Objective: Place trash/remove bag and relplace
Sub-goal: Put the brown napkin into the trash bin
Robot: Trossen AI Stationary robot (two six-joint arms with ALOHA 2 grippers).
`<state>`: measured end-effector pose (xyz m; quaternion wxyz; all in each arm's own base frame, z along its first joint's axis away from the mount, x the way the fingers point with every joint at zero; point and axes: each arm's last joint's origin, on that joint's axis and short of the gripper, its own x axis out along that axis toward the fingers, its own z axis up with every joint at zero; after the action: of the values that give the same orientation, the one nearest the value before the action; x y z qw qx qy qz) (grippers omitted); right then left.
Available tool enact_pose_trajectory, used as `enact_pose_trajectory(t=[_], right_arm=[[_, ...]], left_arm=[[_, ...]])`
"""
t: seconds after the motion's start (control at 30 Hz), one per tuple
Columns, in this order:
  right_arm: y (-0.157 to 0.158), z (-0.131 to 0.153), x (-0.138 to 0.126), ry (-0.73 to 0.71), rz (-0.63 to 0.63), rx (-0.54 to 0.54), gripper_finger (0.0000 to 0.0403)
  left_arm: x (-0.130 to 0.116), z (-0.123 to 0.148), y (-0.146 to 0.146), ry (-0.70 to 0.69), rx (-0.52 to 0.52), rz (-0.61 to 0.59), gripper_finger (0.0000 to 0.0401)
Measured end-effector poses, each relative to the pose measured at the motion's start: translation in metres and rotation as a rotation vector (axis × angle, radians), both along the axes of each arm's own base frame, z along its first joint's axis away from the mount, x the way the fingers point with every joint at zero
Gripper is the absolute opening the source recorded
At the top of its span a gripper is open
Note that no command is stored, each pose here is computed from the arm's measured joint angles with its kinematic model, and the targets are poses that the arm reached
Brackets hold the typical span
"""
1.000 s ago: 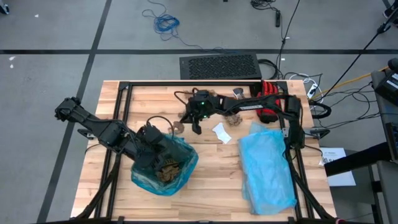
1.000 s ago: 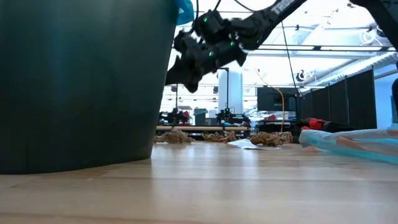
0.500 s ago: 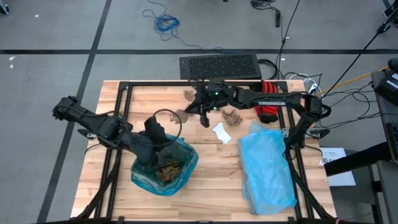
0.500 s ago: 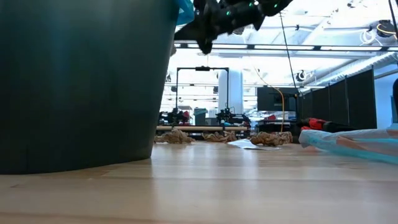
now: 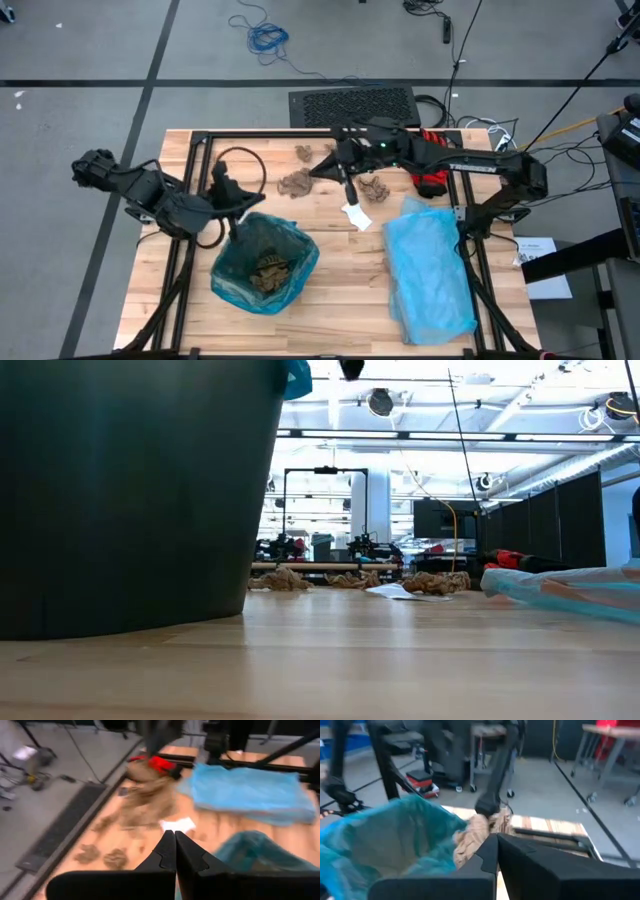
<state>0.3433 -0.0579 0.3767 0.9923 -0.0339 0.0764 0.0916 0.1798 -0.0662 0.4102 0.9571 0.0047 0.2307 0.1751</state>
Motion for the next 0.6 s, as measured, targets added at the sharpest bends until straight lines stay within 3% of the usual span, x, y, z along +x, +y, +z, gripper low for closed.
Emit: enact_pose_trajectory(t=[0.33,0.6], right_arm=[[0.055,0.011,0.006,-0.112,0.213,-0.001,0.0],[0.077,-0.029,0.048,-0.081,0.274,0.109,0.0]], left_arm=[[-0.001,0.002,0.018,-0.001,0.07,0.136,0.0],[0.002,-0.004,0.03,0.057,0.096,0.205,0.0]])
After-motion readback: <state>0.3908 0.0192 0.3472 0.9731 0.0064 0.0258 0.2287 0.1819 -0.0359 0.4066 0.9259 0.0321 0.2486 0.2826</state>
